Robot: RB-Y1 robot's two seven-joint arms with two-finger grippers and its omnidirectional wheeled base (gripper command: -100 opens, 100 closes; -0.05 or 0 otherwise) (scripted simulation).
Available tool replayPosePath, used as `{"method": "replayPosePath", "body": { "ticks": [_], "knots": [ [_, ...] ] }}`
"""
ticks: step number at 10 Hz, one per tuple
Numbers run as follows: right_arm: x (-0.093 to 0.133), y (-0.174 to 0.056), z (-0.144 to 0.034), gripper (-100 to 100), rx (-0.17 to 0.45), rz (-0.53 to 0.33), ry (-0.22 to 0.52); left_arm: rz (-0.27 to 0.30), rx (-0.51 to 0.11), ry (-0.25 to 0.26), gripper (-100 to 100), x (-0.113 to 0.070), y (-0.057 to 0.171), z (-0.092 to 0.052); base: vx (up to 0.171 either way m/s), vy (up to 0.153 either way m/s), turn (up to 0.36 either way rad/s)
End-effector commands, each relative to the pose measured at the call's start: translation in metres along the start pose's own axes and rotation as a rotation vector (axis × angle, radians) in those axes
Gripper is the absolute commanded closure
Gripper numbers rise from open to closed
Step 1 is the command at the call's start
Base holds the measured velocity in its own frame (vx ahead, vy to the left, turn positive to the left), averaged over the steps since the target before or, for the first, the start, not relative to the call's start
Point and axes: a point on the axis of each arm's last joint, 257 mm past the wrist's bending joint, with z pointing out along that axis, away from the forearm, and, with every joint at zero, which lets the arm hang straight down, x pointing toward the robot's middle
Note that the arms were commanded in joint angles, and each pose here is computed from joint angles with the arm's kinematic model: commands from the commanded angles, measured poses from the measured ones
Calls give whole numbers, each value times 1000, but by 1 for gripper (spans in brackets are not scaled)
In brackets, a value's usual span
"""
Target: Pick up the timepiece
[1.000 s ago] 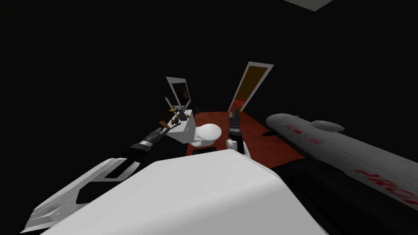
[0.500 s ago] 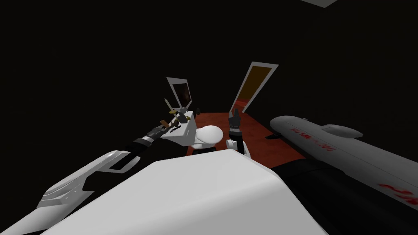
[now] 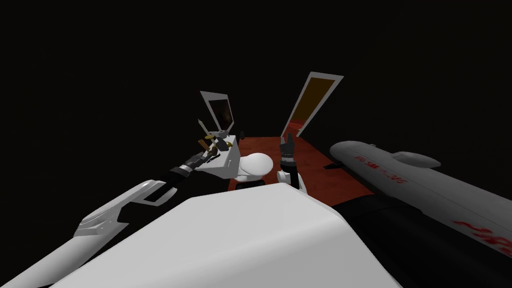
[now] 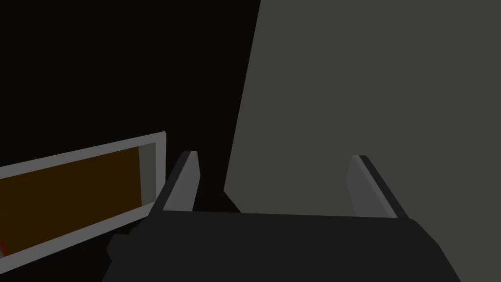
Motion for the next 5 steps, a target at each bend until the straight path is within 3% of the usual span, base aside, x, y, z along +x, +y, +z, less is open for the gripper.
{"method": "replayPosePath", "body": {
  "ticks": [1, 3, 4, 5],
  "knots": [
    [0, 0, 0, 0, 0, 0, 0, 2, -10, -7, -100, -2, 11, 10, -56, -14, 13],
    [0, 0, 0, 0, 0, 0, 0, 2, -32, 3, -100, 3, 22, 9, -8, -3, 5],
    [0, 0, 0, 0, 0, 0, 0, -32, 13, 3, -100, 11, 9, 20, -80, -17, -70],
    [0, 0, 0, 0, 0, 0, 0, -31, 10, 5, -100, 12, 13, 26, -110, -12, -57]
  ]
}}
